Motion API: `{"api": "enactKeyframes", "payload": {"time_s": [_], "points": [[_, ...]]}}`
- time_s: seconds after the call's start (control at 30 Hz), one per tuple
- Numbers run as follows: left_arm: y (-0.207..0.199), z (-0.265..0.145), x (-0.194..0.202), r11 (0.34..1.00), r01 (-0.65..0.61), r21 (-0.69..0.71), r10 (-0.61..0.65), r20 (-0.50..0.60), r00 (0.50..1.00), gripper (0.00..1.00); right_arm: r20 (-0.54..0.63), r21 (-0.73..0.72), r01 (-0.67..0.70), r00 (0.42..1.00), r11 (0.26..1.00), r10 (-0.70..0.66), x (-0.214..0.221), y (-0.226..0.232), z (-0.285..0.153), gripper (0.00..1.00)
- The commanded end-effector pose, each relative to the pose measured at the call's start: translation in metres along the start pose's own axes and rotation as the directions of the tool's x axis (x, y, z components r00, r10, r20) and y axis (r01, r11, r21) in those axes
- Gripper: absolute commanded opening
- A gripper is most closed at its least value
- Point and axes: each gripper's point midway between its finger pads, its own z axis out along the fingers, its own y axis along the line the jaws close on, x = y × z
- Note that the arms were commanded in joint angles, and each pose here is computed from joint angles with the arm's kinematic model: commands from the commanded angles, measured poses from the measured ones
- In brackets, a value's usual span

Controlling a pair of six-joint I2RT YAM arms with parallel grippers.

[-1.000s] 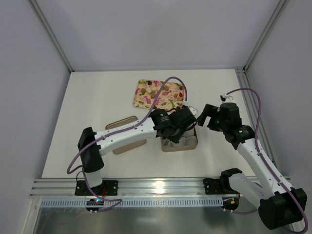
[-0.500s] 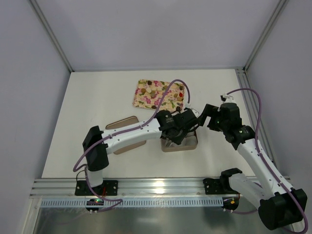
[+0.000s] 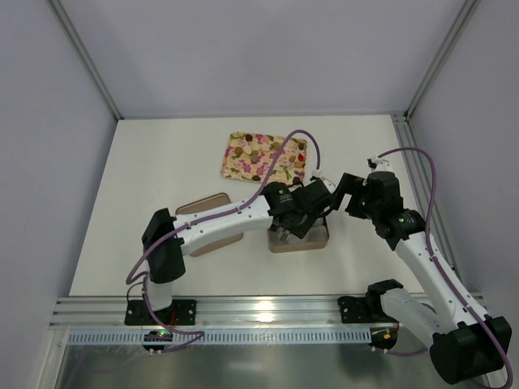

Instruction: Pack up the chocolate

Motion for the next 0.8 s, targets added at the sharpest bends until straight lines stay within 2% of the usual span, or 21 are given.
{"api": "enactKeyframes", "payload": {"time_s": [0.0, 0.27, 0.47, 0.57, 0.77], "points": [[0.0, -0.023, -0.028, 1.0, 0.013, 0.004, -0.014, 0.099, 0.995, 0.4, 0.067, -0.021, 0.002, 0.998, 1.0, 0.0, -0.024, 0.009, -0.009, 0.99], [0.009, -0.051, -0.042, 1.0, 0.031, 0.003, -0.031, 0.152, 0.988, 0.41, 0.07, -0.026, 0.002, 0.998, 1.0, 0.0, -0.026, 0.011, -0.009, 0.99], [0.034, -0.072, -0.053, 0.994, 0.106, -0.002, -0.103, 0.194, 0.976, 0.43, 0.065, -0.025, 0.004, 0.998, 1.0, -0.003, -0.026, 0.011, -0.007, 0.99], [0.065, -0.073, -0.058, 0.985, 0.163, -0.06, -0.148, 0.201, 0.968, 0.44, 0.059, -0.03, 0.006, 0.998, 1.0, -0.004, -0.024, 0.012, -0.004, 0.99], [0.152, -0.057, -0.067, 0.936, 0.296, -0.191, -0.26, 0.194, 0.946, 0.47, 0.048, -0.029, 0.012, 0.999, 1.0, -0.01, -0.023, 0.012, 0.004, 0.99]]}}
